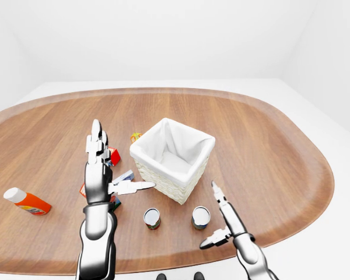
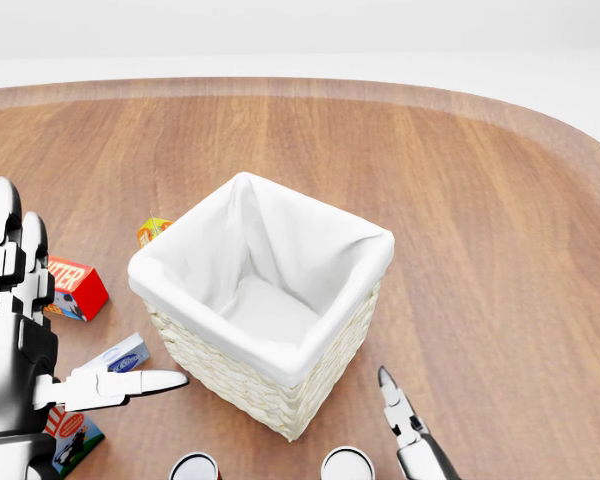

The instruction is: Pick up the alphabet soup, and put it in the basket.

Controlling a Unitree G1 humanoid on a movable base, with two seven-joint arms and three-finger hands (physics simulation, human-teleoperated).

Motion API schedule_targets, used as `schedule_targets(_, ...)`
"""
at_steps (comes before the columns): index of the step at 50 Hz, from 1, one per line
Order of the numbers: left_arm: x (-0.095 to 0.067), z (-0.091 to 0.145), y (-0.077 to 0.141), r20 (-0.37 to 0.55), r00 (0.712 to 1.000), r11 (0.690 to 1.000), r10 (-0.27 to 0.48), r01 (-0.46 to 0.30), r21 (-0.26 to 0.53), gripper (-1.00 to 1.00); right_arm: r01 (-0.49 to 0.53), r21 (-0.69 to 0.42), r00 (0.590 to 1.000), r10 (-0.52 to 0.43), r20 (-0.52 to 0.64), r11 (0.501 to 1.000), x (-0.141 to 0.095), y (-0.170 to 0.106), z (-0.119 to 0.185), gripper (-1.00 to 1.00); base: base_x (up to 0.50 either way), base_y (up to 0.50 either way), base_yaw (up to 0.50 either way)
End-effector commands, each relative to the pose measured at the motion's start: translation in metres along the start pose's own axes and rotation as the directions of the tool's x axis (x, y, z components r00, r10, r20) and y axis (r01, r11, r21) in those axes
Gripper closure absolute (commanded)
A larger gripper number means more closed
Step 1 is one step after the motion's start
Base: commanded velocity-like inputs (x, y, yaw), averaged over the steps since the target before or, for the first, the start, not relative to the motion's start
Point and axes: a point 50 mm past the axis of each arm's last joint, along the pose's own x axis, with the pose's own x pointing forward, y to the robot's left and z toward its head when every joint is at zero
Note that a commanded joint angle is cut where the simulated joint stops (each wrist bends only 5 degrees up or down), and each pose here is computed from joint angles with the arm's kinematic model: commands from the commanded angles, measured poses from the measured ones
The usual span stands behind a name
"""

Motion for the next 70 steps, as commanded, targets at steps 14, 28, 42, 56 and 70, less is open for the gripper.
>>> schedule_targets(14,0.000,-0.001,0.001,-0.002,1.000,1.000,0.008,-0.008,0.009,-1.00,-0.014,-0.043,0.999,0.012,-0.046,0.999,0.012,0.006,-0.010,-1.00,0.00,0.00,0.00)
schedule_targets(28,0.000,-0.002,0.001,-0.007,1.000,1.000,0.008,-0.008,0.002,-1.00,-0.021,-0.062,0.998,0.017,-0.061,0.998,0.019,0.010,-0.012,-1.00,0.00,0.00,0.00)
schedule_targets(42,0.000,-0.002,0.001,-0.007,1.000,1.000,0.005,-0.005,0.005,-1.00,-0.037,-0.073,0.998,0.033,-0.058,0.997,0.020,0.015,-0.011,-1.00,0.00,0.00,0.00)
schedule_targets(56,0.000,-0.003,0.000,-0.012,1.000,1.000,0.005,-0.005,0.007,-1.00,-0.054,-0.107,0.996,0.046,-0.075,0.993,0.020,0.019,-0.015,-1.00,0.00,0.00,0.00)
schedule_targets(70,-0.001,-0.004,0.000,-0.016,1.000,1.000,0.003,-0.003,0.011,-1.00,-0.070,-0.117,0.994,0.060,-0.093,0.991,0.022,0.022,-0.018,-1.00,0.00,0.00,0.00)
